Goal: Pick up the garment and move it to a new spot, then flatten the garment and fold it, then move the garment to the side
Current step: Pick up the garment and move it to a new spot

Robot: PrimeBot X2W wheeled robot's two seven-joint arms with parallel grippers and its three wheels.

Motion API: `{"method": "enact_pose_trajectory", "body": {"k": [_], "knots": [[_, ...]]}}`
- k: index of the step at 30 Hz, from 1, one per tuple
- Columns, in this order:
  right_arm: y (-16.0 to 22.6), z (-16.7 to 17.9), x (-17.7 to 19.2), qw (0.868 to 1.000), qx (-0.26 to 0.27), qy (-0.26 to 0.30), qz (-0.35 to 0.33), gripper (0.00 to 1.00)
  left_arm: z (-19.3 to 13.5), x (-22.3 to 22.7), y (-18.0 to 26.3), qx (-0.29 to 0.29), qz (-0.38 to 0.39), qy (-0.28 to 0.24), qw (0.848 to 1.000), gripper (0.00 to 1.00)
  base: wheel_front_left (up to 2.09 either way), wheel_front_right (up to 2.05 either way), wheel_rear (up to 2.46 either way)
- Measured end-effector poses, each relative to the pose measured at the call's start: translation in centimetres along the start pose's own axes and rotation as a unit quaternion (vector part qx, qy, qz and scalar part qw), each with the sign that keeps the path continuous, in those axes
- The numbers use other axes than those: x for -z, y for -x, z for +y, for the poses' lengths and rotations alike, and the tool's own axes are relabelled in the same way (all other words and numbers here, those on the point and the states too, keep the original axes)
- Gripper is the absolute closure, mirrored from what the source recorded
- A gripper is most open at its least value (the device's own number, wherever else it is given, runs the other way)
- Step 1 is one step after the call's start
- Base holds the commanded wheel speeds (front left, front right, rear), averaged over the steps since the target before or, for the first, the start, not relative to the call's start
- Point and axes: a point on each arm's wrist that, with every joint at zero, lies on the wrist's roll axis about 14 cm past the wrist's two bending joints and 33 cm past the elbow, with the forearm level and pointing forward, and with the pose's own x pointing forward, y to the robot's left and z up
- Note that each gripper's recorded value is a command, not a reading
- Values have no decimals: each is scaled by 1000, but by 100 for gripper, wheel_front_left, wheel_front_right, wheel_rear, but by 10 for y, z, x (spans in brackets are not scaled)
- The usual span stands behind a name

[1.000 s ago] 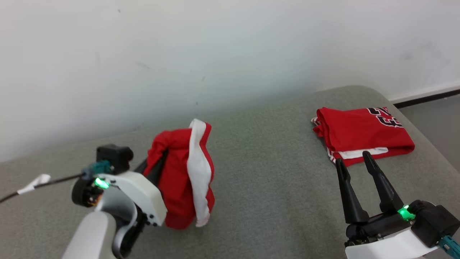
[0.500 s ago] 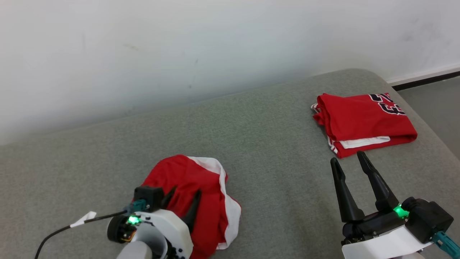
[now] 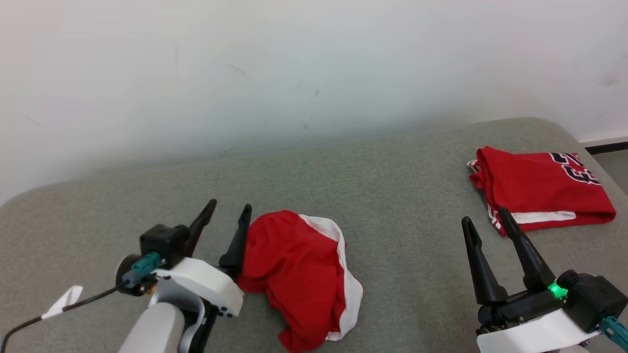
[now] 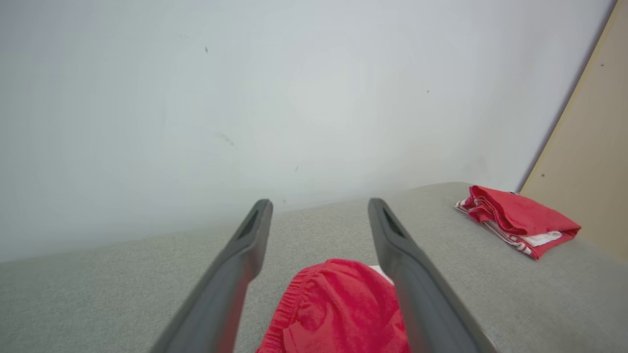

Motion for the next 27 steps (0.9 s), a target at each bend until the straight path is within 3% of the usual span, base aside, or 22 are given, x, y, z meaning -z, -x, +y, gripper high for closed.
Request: {"method": "enact_pose_trajectory", "body": {"k": [12,27], "knots": [[-11,26,28,998,-43,-19,37,0,74,-10,65,-145,-42,17,988,0,0,0,0],[6,17,47,997,-27,-16,69,0,86,9,123,-217,-42,34,975,0,0,0,0]]}}
